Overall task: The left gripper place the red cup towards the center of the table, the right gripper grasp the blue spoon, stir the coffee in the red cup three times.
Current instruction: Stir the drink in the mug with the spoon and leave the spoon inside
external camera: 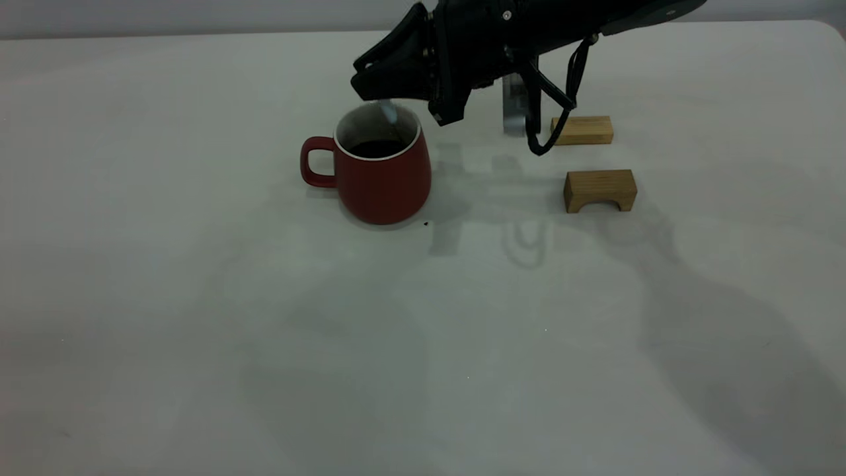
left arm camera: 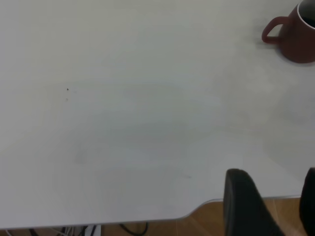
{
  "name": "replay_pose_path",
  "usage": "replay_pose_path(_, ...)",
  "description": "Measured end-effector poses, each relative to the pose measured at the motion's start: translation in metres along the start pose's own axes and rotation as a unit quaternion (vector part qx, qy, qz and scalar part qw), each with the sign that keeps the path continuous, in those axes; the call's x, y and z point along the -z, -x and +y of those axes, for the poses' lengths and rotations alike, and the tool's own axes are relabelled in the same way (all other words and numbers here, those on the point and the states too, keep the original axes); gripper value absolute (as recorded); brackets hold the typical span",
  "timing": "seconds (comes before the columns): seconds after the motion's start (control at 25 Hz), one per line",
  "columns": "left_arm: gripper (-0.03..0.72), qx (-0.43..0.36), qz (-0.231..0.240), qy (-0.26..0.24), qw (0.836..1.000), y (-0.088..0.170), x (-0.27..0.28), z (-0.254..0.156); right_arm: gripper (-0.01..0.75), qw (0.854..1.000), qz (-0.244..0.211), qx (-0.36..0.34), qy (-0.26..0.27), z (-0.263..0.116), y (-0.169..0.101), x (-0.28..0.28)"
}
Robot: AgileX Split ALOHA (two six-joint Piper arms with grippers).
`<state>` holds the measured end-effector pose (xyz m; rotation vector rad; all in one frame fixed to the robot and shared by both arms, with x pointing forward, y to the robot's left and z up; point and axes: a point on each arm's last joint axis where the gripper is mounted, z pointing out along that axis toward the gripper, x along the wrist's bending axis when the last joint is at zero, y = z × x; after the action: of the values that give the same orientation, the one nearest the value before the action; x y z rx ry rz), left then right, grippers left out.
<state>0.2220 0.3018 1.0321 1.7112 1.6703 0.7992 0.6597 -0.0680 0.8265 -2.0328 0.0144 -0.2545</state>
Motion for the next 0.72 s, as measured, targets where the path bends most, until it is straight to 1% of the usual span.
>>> replay_pose_path(0.12,0.351,0.000,0.000,0.000,1.000,0.000,0.000,0.000,0.151,1.000,-0.011,-0.013,-0.001,-0.002,0.004,-0.003)
replay_pose_path(0.24,0.351,0.000,0.000,0.000,1.000,0.000,0.000,0.000,0.151,1.000,-0.019,0.009,-0.009,-0.008,0.010,-0.010)
replay_pose_path(0.44,0.351,0.000,0.000,0.000,1.000,0.000,0.000,0.000,0.151,0.998,-0.012,0.062,-0.021,-0.013,0.012,-0.015)
replay_pose_path(0.72,0.351,0.000,0.000,0.001,1.000,0.000,0.000,0.000,0.151,0.998,-0.007,0.066,-0.022,-0.011,0.009,-0.012)
